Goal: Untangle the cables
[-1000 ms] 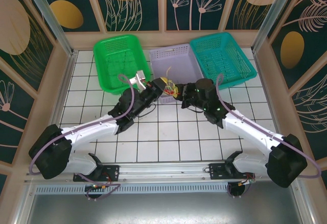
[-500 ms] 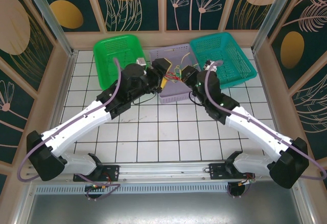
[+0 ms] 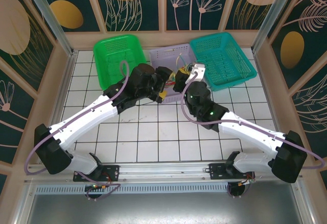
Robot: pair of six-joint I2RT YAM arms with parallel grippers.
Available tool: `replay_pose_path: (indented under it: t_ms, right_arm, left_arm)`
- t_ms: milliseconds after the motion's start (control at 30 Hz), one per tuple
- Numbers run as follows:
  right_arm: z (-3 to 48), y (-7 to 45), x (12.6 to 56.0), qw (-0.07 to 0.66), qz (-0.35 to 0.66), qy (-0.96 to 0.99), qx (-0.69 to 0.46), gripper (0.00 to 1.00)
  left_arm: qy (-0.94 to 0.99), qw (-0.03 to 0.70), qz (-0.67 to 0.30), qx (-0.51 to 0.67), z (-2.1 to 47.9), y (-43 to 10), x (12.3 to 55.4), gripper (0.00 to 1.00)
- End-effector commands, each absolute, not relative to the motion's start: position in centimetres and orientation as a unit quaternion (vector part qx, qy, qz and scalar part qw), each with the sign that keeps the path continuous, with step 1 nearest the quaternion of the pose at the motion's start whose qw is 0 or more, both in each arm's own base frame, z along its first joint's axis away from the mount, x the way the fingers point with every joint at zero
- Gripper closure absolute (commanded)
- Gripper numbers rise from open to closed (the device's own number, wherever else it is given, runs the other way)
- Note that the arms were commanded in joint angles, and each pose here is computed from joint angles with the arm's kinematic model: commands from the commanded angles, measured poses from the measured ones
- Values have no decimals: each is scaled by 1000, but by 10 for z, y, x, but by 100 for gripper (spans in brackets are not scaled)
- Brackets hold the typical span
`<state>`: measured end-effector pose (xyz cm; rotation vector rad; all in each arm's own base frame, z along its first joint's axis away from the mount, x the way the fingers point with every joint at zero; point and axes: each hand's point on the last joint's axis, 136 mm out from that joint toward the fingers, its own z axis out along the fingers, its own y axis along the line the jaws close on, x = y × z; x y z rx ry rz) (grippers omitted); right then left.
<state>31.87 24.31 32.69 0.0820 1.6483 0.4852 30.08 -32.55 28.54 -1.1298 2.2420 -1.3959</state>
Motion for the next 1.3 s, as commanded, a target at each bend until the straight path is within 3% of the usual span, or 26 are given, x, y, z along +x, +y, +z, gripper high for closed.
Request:
replay_pose_path:
  t_ms: [0, 133, 333, 533, 667, 867, 967, 1167, 1267]
  right_arm:
    - [326, 246, 316, 661, 214, 719, 31, 100]
    - [317, 248, 315, 651, 222, 726, 32, 100]
    - [320, 258, 317, 645, 238, 725, 29, 100]
    - [324, 268, 313, 640, 261, 722, 18, 100]
    - [328, 257, 312, 637, 272, 719, 53, 100]
    - [343, 233, 318, 608, 332, 707, 141, 100]
    - [332, 216, 327, 544, 379, 713, 228, 100]
    - [280, 181, 337, 328, 513, 649, 456, 100]
    - [259, 176, 334, 224, 569, 578, 540, 100]
  left_arm:
    - [739, 162, -512, -407, 316, -314, 304, 10]
    - [721, 178, -521, -421, 326, -304, 305, 11]
    - [759, 95, -514, -388, 295, -340, 295, 13]
    - [764, 104, -506, -387, 288, -345, 303, 15]
    - [769, 100, -499, -386, 279, -347, 303, 48]
    - [772, 98, -490, -393, 261, -341, 299, 83]
    - [763, 110, -501, -394, 263, -340, 303, 100]
    - [724, 174, -560, -364, 287, -336, 315, 100]
    - [688, 242, -602, -324, 311, -328, 321, 100]
